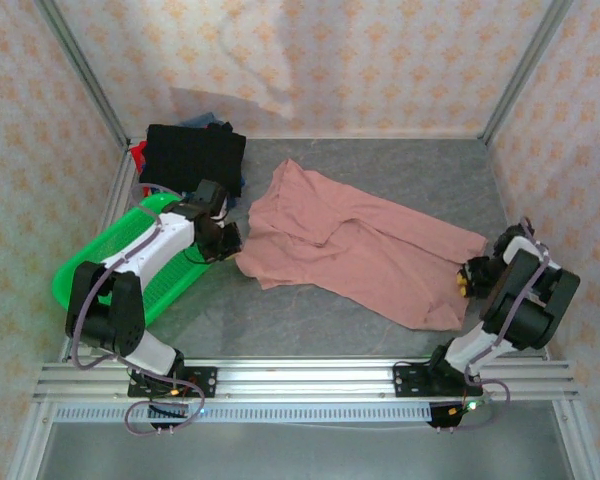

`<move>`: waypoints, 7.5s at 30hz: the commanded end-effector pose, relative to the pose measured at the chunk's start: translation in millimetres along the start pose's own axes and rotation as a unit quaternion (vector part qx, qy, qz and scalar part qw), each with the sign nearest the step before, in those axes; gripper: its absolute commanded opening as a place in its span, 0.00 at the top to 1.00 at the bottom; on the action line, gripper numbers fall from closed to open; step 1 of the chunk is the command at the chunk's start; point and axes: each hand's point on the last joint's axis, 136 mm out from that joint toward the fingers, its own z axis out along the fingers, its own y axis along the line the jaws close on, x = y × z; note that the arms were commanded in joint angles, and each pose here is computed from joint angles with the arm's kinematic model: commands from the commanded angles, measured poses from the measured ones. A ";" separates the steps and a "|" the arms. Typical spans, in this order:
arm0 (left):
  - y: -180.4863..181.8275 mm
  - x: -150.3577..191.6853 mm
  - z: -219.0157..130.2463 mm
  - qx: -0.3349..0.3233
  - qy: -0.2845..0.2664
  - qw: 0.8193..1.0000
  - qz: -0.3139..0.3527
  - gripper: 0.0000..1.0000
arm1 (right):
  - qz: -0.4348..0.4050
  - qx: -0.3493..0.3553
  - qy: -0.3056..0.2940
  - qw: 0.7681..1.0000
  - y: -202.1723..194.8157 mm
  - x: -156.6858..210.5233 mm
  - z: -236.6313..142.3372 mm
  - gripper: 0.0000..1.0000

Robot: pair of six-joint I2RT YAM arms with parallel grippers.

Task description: Fold and stack the t-shirts

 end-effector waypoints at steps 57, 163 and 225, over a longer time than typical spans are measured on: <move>-20.9 -20.3 11.4 0.012 -0.001 1.000 0.016 1.00 | 0.011 0.015 0.007 1.000 -10.3 1.4 11.2 0.67; -132.1 -140.8 -4.3 -0.036 -0.035 0.979 0.197 1.00 | -0.141 0.015 0.006 0.990 97.0 -39.5 -30.1 0.98; -150.0 -50.2 104.8 0.064 0.092 0.993 -0.045 0.57 | -0.320 -0.285 0.054 0.902 138.1 115.5 -87.2 0.08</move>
